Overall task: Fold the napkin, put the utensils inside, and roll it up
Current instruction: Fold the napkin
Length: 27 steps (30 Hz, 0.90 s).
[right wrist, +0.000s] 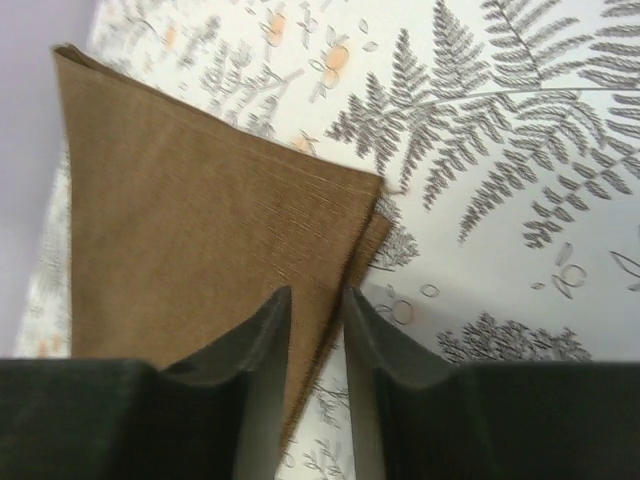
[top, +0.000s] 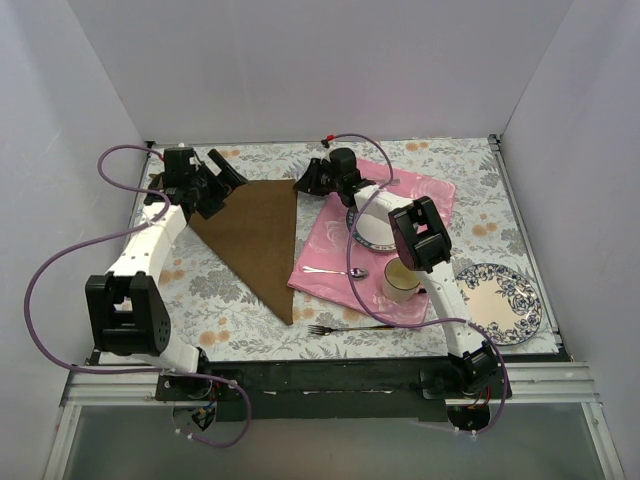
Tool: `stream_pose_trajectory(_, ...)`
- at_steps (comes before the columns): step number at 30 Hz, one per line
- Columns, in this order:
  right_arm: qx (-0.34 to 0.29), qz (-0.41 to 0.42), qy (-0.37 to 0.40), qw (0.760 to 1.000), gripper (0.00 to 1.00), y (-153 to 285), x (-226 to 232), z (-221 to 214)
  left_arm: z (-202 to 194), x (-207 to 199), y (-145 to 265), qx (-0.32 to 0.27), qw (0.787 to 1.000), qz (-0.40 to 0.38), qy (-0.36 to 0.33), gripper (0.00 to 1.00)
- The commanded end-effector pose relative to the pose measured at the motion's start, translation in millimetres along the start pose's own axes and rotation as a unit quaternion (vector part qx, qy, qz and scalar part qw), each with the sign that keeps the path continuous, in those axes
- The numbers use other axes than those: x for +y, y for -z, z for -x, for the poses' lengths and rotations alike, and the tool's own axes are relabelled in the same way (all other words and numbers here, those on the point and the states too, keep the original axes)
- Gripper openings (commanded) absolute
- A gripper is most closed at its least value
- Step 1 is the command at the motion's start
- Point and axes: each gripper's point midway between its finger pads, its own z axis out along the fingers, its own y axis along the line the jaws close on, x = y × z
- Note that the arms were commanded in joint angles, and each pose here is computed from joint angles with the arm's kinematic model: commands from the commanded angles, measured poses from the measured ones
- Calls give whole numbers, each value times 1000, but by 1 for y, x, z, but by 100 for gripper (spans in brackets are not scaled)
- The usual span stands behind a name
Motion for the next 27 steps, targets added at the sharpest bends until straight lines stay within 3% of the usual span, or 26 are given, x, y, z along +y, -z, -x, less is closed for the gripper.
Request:
stream_pose_trajectory(1, -16, -16, 65, 998, 53, 24, 30, 46, 57, 21, -13, -52, 996, 3, 75, 92)
stream_pose_trajectory(3, -6, -23, 105, 994, 61, 32, 34, 52, 74, 43, -19, -69, 993, 13, 97, 89)
stream_pose_trajectory(6, 20, -55, 136, 989, 64, 58, 44, 49, 102, 65, -37, -92, 990, 28, 100, 78)
stream_pose_trajectory(7, 22, -51, 145, 988, 63, 73, 61, 54, 106, 81, -50, -100, 989, 51, 93, 67)
stream_pose_trajectory(11, 98, -20, 185, 978, 62, 93, 97, -10, 132, 100, -69, -127, 987, 74, 69, 49)
stream_pose_trajectory(17, 190, 62, 231, 952, 59, 116, 164, -108, 170, 126, -82, -164, 978, 120, 45, 47)
stream_pose_trajectory(23, 256, 119, 239, 929, 53, 128, 195, -183, 182, 169, -108, -143, 978, 146, 51, 47)
stream_pose_trajectory(27, 253, 102, 268, 924, 53, 135, 197, -206, 186, 188, -121, -143, 975, 163, 48, 46)
